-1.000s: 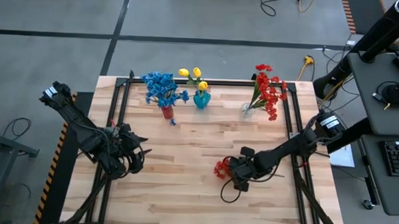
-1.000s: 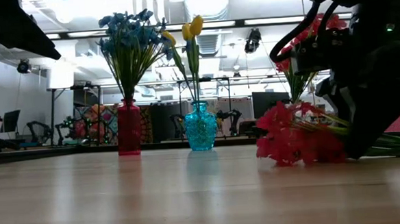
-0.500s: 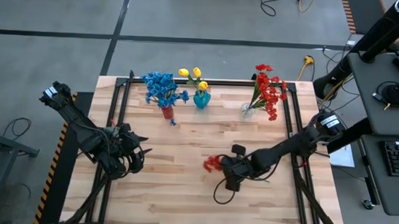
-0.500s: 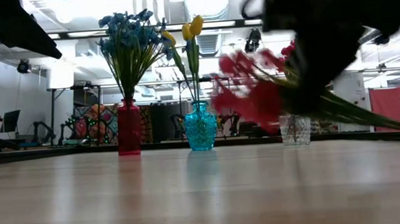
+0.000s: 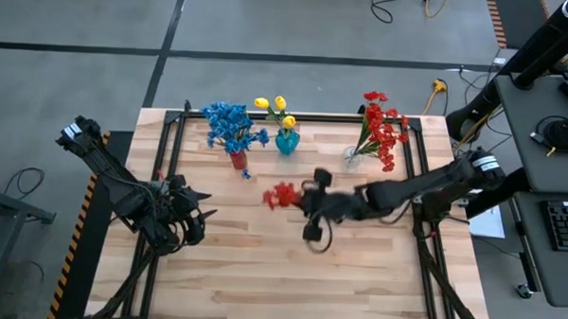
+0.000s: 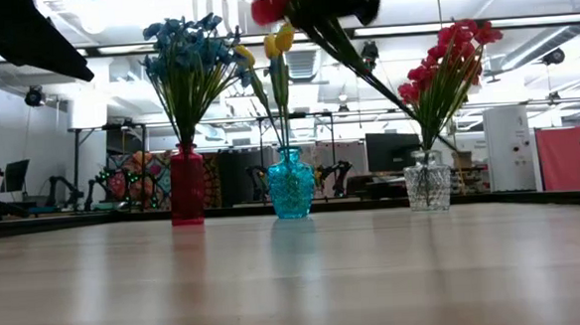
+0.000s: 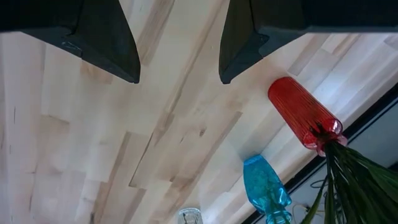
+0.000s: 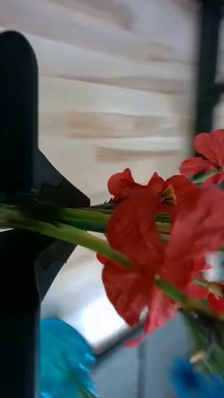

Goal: Sort flowers into vase by color
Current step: Put the red flower into the transparent vase, then return to Home Position

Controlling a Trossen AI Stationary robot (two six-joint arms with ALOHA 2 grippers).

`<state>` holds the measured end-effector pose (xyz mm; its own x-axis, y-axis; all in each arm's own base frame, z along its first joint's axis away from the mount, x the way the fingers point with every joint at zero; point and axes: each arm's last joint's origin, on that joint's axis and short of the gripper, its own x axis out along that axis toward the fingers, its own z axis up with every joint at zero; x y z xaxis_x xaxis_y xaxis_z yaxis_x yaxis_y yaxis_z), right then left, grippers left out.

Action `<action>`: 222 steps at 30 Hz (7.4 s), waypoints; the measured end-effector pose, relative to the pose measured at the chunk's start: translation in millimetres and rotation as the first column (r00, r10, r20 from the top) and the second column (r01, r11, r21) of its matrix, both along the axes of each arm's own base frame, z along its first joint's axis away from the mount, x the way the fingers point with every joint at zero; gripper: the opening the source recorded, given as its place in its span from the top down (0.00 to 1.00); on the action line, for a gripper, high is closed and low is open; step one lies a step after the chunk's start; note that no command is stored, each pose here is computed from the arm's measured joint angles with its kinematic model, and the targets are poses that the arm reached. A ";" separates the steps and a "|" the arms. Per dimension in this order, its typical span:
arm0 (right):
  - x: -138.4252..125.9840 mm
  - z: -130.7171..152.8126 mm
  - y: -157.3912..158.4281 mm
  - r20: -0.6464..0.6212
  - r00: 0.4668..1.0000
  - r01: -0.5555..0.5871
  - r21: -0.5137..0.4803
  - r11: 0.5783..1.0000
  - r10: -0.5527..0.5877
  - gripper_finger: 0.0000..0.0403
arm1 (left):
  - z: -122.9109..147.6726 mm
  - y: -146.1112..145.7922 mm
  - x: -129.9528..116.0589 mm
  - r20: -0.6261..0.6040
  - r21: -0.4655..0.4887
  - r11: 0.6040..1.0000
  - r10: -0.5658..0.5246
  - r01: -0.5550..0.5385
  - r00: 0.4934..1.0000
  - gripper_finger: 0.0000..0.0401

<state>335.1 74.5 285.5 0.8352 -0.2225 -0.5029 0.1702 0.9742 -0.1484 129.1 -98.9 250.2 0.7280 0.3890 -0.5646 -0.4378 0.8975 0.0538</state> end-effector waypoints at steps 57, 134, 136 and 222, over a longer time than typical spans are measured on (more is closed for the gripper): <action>-84.6 27.5 -140.0 0.484 0.728 0.656 -0.287 0.699 -0.485 0.93 | 2.3 0.9 1.0 0.040 0.069 0.998 0.007 -0.010 0.999 0.50; -87.5 19.8 -131.3 0.438 0.637 0.766 -0.268 0.584 -0.634 0.61 | 2.3 0.8 0.9 0.039 0.069 0.998 0.006 -0.009 0.999 0.50; -87.6 21.6 -128.8 0.440 0.624 0.778 -0.272 0.566 -0.646 0.59 | 2.3 0.8 0.9 0.039 0.069 0.998 0.006 -0.009 0.999 0.50; -174.6 -15.2 -53.0 0.530 0.842 0.029 -0.234 0.972 0.102 0.49 | -56.5 -3.7 -8.5 0.522 -0.151 0.495 -0.695 0.856 0.494 0.72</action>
<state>160.6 21.6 270.2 0.9676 -0.2379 0.0843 0.2518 0.9325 -0.2588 120.6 -102.6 193.6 0.7790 -0.6082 -0.1523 0.5437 0.7763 -0.3191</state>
